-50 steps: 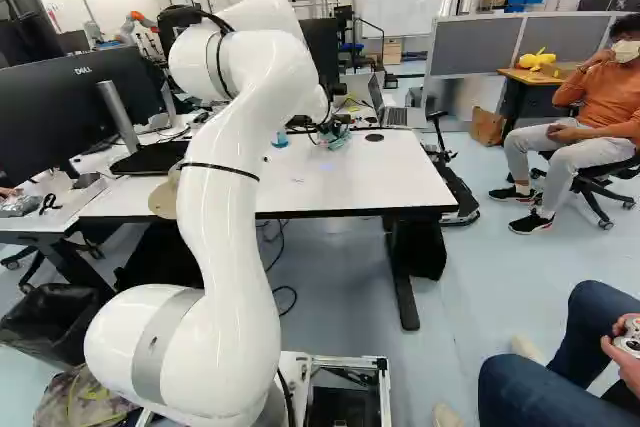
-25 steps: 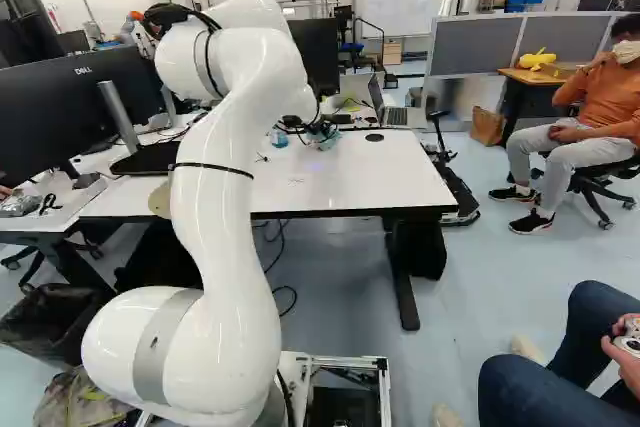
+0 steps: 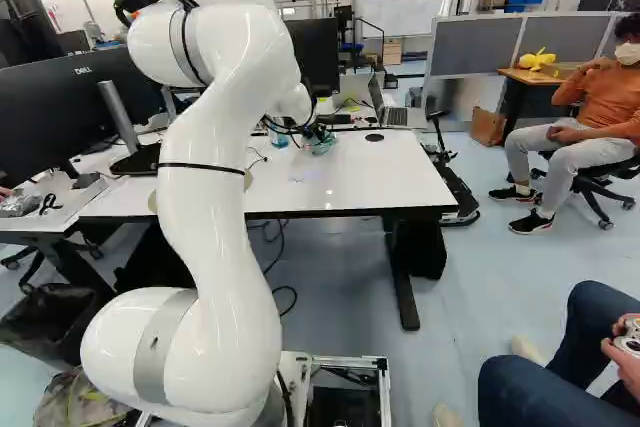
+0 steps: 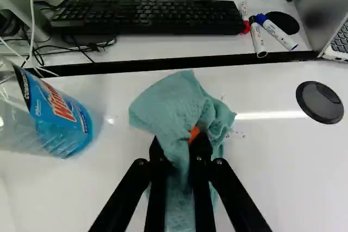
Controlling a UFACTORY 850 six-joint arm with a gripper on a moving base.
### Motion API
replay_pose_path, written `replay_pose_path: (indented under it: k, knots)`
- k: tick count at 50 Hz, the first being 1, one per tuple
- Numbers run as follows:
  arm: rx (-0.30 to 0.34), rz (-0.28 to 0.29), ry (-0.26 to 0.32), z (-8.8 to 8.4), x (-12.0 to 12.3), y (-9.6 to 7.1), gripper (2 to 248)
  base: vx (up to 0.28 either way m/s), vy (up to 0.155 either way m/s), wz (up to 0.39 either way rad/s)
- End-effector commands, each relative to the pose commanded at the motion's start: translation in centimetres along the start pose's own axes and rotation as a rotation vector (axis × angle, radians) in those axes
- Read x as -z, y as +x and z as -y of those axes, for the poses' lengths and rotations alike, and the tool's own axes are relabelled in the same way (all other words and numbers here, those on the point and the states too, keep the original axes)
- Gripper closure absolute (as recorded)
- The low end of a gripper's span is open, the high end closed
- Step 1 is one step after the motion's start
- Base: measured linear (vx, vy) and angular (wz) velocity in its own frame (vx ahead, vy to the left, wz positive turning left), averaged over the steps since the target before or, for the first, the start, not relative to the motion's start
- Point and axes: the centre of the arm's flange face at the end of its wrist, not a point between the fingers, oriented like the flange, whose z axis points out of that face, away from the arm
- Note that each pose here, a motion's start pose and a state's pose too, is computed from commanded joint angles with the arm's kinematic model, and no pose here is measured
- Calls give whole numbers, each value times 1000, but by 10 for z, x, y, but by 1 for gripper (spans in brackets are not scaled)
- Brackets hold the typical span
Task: Clean the table with the green towel
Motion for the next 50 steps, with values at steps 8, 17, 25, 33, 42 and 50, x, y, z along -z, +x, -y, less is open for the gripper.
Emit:
replay_pose_path:
  k: [8,17,25,33,42,50]
  knots:
    - [-5,13,-5,-5,11,-8,201,0,0,0]
    - [-18,22,-17,-17,19,-15,201,0,0,0]
    - [-32,26,-31,-31,22,-18,201,0,0,0]
    - [-47,25,-45,-44,23,-18,201,0,0,0]
    - [-61,19,-60,-59,17,-14,201,0,0,0]
    - [-71,8,-70,-70,9,-8,201,0,0,0]
